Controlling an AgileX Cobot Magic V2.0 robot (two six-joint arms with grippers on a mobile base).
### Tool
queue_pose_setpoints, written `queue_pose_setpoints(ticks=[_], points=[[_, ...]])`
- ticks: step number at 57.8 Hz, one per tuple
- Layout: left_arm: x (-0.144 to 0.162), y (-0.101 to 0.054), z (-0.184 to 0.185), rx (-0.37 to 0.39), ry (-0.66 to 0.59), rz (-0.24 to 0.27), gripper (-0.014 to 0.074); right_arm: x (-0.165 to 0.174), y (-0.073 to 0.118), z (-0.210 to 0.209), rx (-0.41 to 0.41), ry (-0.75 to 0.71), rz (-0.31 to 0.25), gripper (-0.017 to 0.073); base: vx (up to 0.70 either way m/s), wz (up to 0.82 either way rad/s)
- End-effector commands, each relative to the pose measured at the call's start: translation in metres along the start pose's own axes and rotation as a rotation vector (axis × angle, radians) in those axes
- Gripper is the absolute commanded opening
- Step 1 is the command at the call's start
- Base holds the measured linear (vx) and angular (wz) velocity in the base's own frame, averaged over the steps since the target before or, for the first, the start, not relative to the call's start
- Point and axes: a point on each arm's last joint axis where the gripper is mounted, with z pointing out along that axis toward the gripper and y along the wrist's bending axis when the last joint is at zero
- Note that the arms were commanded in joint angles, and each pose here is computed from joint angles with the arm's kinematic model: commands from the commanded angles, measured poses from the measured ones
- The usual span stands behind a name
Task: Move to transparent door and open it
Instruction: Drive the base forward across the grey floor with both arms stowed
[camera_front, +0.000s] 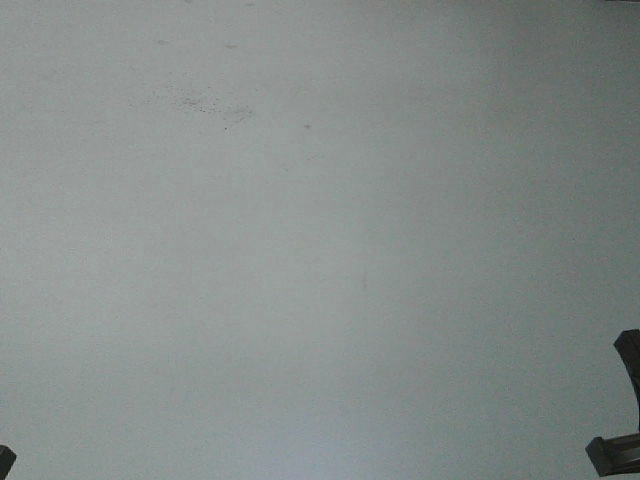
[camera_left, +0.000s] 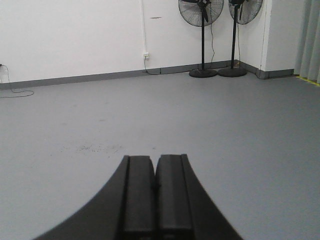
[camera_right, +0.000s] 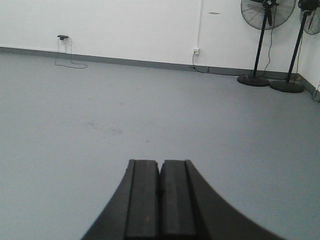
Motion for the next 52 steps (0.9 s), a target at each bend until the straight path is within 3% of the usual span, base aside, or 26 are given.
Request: queue_pose_setpoints(ticks=[1, 52], points=[[-0.0054, -0.0009, -0.0009, 0.011, -0.088, -0.009, 0.0003, -0.0059, -0.0018, -0.0011, 0.022, -0.085, -0.003, -0.0005, 0.0, 0.0], [-0.0054, -0.0009, -0.0009, 0.011, -0.088, -0.009, 0.0003, -0.0059, -0.0018, -0.0011, 0.022, -0.085, -0.003, -0.0005, 0.01, 0.0]])
